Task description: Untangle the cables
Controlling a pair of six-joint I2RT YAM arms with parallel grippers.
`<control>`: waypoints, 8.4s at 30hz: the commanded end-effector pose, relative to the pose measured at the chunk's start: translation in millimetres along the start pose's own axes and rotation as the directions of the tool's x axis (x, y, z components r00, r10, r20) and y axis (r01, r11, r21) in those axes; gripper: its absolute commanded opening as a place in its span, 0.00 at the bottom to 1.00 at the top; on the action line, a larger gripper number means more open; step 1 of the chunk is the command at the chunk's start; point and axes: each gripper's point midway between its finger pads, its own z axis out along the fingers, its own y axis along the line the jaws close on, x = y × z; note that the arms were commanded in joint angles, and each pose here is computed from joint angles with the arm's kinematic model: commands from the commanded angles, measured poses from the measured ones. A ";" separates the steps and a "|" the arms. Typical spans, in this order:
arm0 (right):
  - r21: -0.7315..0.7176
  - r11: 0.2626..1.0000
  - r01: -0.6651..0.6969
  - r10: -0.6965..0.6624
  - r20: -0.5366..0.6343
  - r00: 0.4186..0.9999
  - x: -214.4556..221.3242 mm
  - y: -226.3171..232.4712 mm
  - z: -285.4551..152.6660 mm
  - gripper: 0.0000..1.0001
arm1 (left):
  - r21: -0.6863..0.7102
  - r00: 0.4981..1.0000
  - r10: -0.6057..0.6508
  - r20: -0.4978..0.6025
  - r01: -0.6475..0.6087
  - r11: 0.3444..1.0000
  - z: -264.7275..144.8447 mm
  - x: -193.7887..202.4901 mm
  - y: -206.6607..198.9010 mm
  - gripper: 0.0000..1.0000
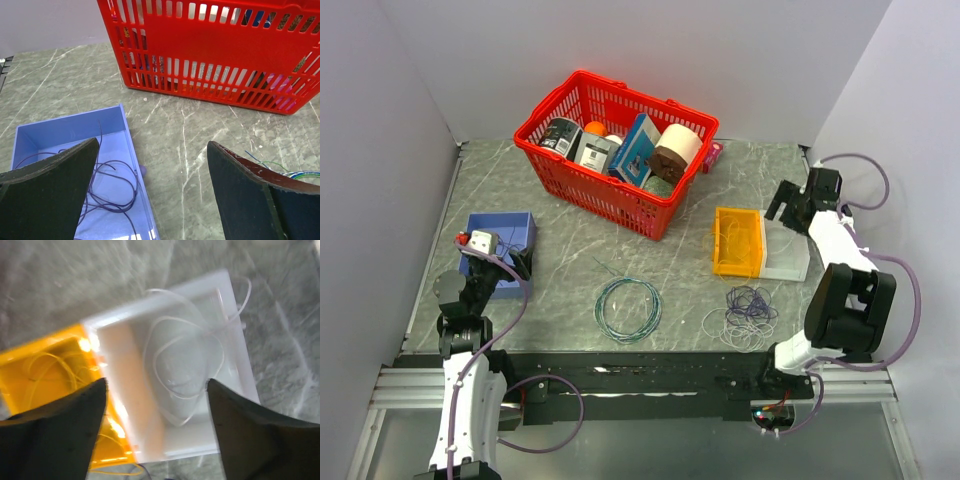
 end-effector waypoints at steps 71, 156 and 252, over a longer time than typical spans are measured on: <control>-0.523 0.586 0.619 -0.659 0.137 0.740 162.6 259.4 -204.3 0.00 | 0.000 0.993 0.049 0.111 -0.049 0.999 -2.7 -25.7 -4.3 0.96; -0.696 -0.298 0.653 -0.405 0.712 0.574 175.3 426.2 -325.4 0.00 | 0.530 0.826 0.475 0.304 -0.560 0.637 -21.9 -114.9 -92.6 0.41; -0.783 0.155 0.603 -0.722 0.327 0.610 256.1 356.7 -103.1 0.21 | 0.265 0.699 0.185 0.691 -0.483 0.835 -60.9 -335.4 -106.2 0.01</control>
